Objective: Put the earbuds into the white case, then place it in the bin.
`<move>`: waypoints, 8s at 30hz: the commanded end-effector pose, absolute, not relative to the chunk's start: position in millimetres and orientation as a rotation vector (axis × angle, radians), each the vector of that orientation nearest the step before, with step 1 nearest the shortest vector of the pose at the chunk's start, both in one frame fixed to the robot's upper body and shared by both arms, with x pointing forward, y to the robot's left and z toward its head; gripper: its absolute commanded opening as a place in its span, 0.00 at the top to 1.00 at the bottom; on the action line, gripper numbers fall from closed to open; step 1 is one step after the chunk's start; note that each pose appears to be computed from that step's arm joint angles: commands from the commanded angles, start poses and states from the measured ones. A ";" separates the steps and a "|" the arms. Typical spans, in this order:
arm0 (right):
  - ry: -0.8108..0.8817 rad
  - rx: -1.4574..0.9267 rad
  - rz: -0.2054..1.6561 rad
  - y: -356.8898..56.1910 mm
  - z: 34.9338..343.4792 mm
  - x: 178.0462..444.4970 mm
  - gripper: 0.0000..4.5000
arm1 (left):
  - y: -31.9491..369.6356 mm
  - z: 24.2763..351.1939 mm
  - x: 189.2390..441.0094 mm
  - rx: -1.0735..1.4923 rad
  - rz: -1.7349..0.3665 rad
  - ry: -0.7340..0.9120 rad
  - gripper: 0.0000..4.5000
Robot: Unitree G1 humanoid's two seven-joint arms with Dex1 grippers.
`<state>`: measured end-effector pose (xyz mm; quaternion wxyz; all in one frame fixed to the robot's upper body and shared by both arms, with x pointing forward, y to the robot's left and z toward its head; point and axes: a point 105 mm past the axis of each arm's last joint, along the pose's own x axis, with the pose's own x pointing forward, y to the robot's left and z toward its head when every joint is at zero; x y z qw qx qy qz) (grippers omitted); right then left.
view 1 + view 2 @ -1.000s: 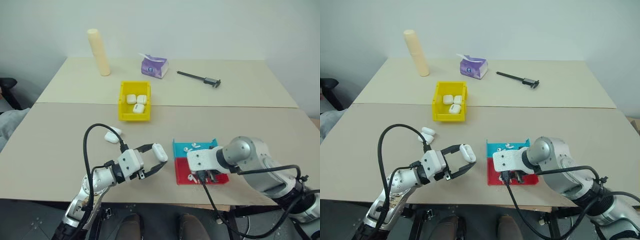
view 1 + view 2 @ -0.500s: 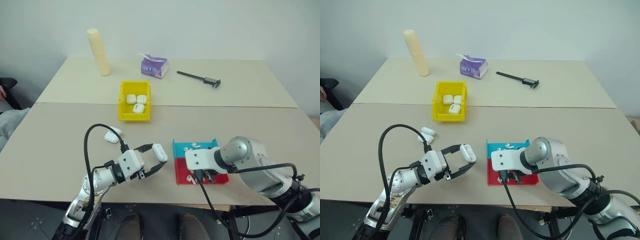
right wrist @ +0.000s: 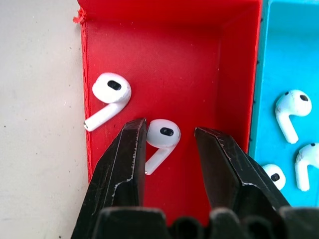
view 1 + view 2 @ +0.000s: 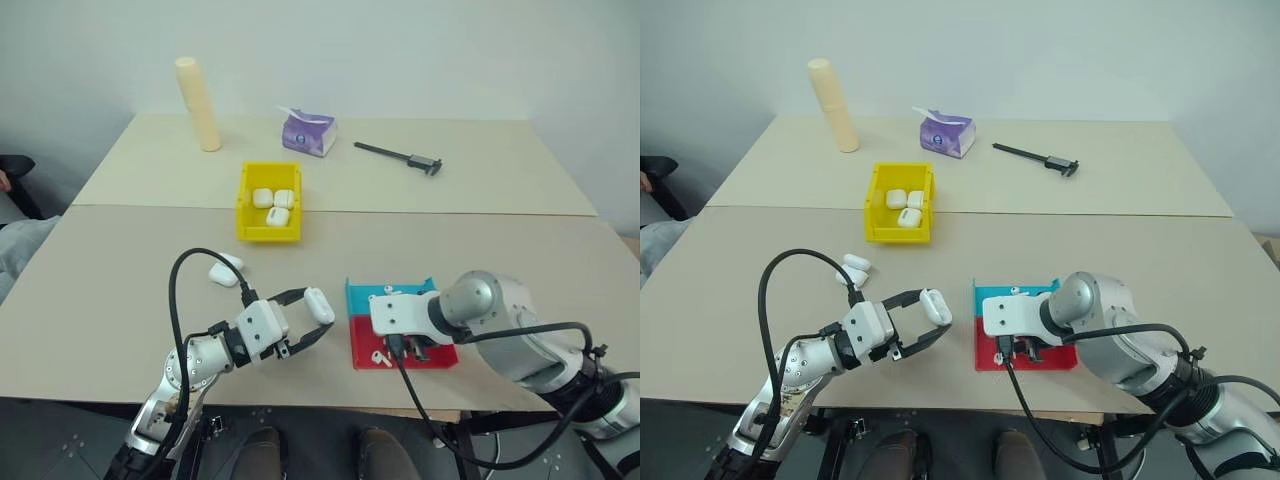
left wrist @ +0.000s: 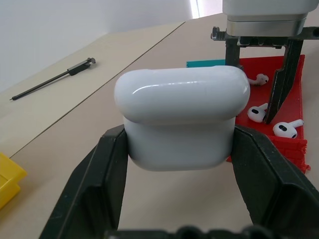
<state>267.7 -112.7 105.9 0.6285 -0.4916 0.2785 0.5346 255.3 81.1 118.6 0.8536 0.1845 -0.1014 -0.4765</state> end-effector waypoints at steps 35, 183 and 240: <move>0.605 -1.159 1.237 -112.6 111.7 263.4 0.85 | 78.4 127.5 253.7 0.379 -0.999 -0.265 0.38; 0.450 -1.445 1.419 -116.8 127.0 361.8 0.46 | 126.5 122.3 241.6 0.403 -1.069 -0.229 0.38; 0.459 -1.530 1.440 -126.6 108.4 356.7 0.62 | 124.8 119.5 244.2 0.424 -1.061 -0.214 0.38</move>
